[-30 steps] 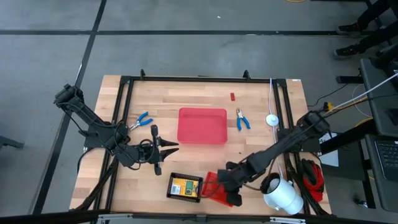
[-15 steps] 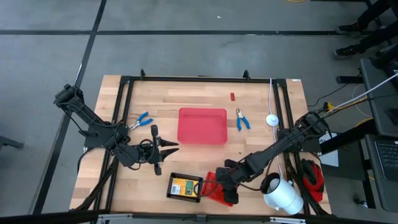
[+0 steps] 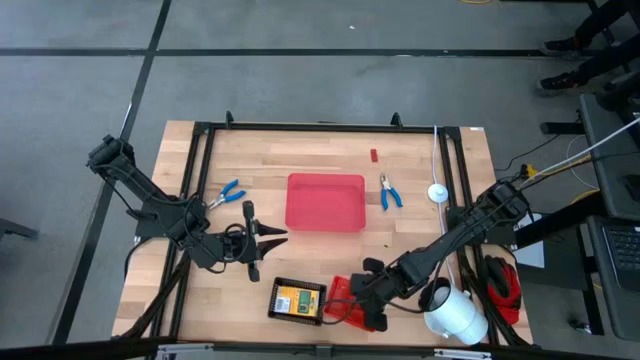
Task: Pick & Place School Supplies
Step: Put the red eraser into the red bin
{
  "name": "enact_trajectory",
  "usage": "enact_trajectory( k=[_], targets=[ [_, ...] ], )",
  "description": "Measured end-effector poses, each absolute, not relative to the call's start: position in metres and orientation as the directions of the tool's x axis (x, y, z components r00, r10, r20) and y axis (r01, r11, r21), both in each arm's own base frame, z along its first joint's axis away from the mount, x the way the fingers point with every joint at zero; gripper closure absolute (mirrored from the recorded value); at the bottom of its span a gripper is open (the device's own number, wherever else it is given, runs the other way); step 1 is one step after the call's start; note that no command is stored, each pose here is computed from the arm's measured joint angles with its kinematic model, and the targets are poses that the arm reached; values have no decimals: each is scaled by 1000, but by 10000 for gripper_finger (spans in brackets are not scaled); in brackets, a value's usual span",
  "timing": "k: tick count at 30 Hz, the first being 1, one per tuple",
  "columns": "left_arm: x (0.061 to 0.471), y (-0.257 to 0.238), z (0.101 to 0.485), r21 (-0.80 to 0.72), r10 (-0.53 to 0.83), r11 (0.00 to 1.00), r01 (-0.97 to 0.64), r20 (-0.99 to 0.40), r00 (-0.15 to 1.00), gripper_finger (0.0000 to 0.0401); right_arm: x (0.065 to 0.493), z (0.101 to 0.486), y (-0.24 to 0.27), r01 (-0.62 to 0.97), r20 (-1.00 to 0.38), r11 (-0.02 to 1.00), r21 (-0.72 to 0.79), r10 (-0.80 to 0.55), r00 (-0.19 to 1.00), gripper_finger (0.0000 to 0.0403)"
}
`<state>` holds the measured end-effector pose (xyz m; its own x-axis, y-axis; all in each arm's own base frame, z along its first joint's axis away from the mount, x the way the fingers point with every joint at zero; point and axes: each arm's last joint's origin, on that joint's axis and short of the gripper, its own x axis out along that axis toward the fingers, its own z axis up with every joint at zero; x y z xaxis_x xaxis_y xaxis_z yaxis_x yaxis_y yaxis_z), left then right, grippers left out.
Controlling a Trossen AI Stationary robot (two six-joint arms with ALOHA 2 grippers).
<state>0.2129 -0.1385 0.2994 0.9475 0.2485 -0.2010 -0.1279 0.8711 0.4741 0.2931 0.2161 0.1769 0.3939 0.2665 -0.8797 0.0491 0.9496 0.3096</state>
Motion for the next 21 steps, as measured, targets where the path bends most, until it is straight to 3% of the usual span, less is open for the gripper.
enact_trajectory(
  k=[4, 6, 9, 14, 18, 21],
  targets=[
    [213, -139, 299, 474, 249, 871, -128, -201, 948, 324, 298, 194, 215, 20, -885, 967, 254, 224, 409, 272],
    [213, -139, 299, 474, 249, 871, -128, -201, 948, 324, 299, 202, 210, 33, -911, 989, 147, 122, 393, 272],
    [213, -139, 299, 474, 249, 871, -128, -201, 948, 324, 302, 231, 203, 60, -885, 998, -4, -32, 465, 272],
    [213, -139, 299, 467, 249, 874, -130, -201, 948, 324, 288, 274, 157, 261, -793, 930, -258, -358, 492, 272],
    [213, -139, 299, 462, 248, 877, -131, -201, 948, 324, 270, 296, 96, 458, -768, 847, -271, -477, 427, 272],
    [213, -139, 299, 460, 245, 879, -128, -202, 948, 324, 257, 302, 50, 594, -758, 781, -191, -502, 416, 272]
  ],
)
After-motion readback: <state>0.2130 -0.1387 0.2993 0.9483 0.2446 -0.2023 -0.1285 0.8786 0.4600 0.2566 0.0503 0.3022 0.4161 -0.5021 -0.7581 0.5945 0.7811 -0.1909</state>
